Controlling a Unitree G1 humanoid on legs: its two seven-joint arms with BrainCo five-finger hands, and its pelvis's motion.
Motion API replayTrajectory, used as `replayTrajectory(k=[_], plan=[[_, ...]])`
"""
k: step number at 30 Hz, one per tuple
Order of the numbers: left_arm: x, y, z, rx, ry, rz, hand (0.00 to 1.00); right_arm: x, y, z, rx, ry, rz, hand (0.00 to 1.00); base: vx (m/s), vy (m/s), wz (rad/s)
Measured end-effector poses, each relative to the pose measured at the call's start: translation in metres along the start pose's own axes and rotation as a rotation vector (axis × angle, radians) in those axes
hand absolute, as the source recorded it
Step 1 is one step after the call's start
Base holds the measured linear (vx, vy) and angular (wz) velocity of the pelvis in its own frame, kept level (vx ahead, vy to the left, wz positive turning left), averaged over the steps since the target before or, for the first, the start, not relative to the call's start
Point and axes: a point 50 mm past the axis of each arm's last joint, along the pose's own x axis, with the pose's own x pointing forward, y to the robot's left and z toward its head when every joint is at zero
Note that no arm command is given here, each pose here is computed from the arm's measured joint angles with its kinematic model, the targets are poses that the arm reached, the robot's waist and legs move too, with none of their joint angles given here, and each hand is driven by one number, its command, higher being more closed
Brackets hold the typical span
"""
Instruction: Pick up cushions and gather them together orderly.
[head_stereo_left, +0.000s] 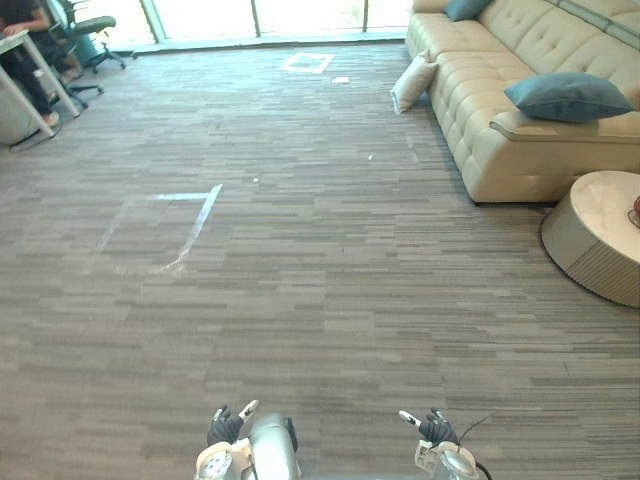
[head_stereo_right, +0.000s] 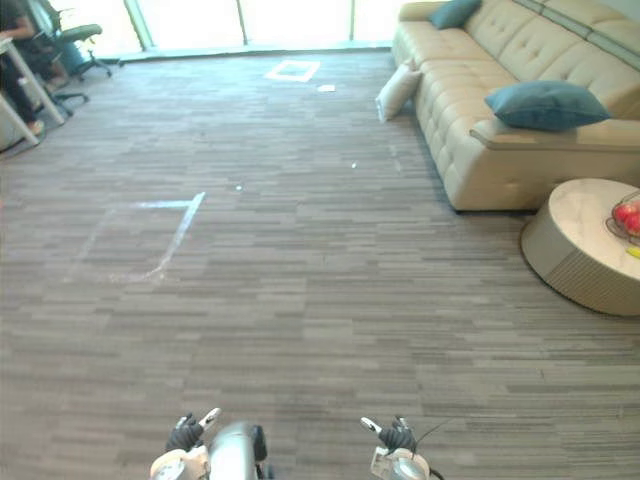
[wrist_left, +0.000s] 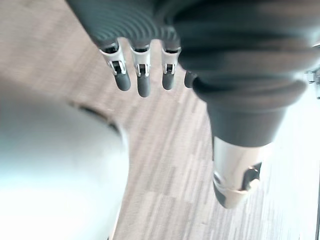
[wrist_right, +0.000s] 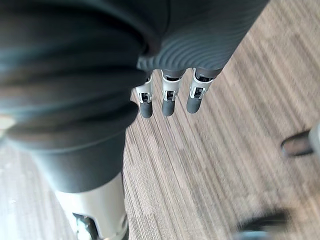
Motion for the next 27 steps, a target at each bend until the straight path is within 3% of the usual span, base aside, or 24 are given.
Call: replayTrajectory(k=[6,13,22,27], plan=[[0.004,0.017,0.003,0.079,0.007,0.019,0.00,-0.009,-0.005,-0.034,0.058,0.108,-0.040,0.00,0.86,0.355,-0.07],[0.005,0.003,-0.003,0.099,0.059,-0.020,0.00,-0.008,-0.025,-0.017,0.056,0.010,-0.082,0.00,0.59,0.164,0.03],[0.001,-0.026,-0.016,0.072,0.114,-0.080,0.00,-0.007,-0.056,-0.019,0.015,0.043,-0.156,0.00,0.62,-0.153,0.68],[-0.001,0.001,-0.018,0.006,0.106,0.019,0.00,-0.006,-0.060,-0.014,-0.006,0.038,-0.174,0.00,0.76,-0.208,-0.21]])
